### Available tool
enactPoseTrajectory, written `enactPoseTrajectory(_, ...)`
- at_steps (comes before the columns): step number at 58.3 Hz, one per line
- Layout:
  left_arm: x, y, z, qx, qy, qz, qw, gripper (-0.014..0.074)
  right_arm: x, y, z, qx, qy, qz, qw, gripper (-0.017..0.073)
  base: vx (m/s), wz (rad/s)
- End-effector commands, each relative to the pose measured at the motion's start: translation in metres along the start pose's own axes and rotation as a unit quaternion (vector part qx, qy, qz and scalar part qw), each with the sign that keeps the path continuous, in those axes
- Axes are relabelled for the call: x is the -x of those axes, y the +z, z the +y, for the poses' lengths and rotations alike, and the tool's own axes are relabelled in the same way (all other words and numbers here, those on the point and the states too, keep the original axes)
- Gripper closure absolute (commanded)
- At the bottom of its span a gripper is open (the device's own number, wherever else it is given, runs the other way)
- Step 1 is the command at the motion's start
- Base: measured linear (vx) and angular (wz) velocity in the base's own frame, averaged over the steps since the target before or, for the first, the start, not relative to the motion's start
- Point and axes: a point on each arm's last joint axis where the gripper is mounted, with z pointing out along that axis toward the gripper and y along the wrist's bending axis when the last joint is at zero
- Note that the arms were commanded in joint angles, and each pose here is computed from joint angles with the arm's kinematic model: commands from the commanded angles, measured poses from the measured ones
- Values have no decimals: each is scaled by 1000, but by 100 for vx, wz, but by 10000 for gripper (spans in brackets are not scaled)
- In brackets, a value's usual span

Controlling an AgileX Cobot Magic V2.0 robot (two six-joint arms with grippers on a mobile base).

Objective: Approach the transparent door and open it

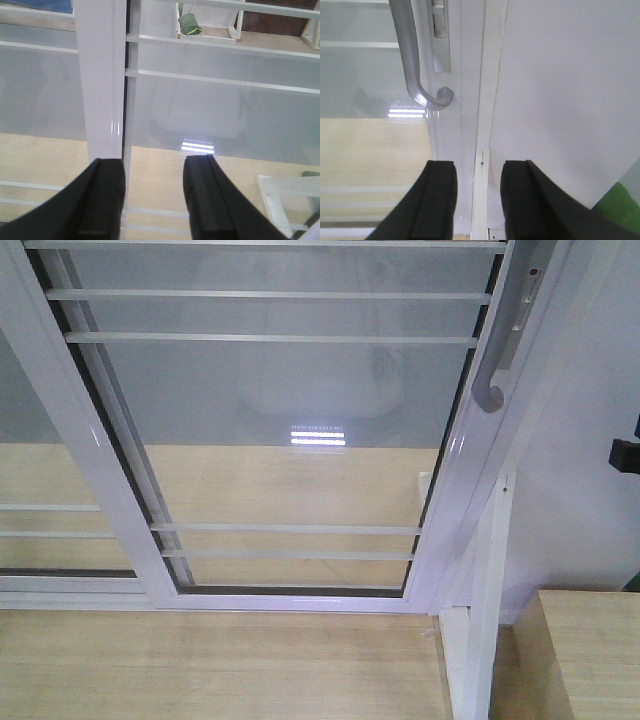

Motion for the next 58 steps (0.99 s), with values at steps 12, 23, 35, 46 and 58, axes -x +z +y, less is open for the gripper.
enactPoseTrajectory(12,15,-3,-2,-6,-7,-50,999,175,38,24,-1,2,-4,-102,995,218,0,0)
enactPoseTrajectory(23,15,-3,-2,-6,-7,-50,999,175,73,51,1,7,-9,-114,993,156,0,0)
enactPoseTrajectory(35,14,-3,-2,-6,-7,-43,999,175,101,88,39,59,-58,-112,990,142,0,0)
enactPoseTrajectory(46,13,-3,-2,-6,-7,-37,999,175,112,134,51,69,-58,-105,990,165,0,0)
enactPoseTrajectory(58,13,-3,-2,-6,-7,-37,999,175,118,173,57,71,-35,-98,992,187,0,0)
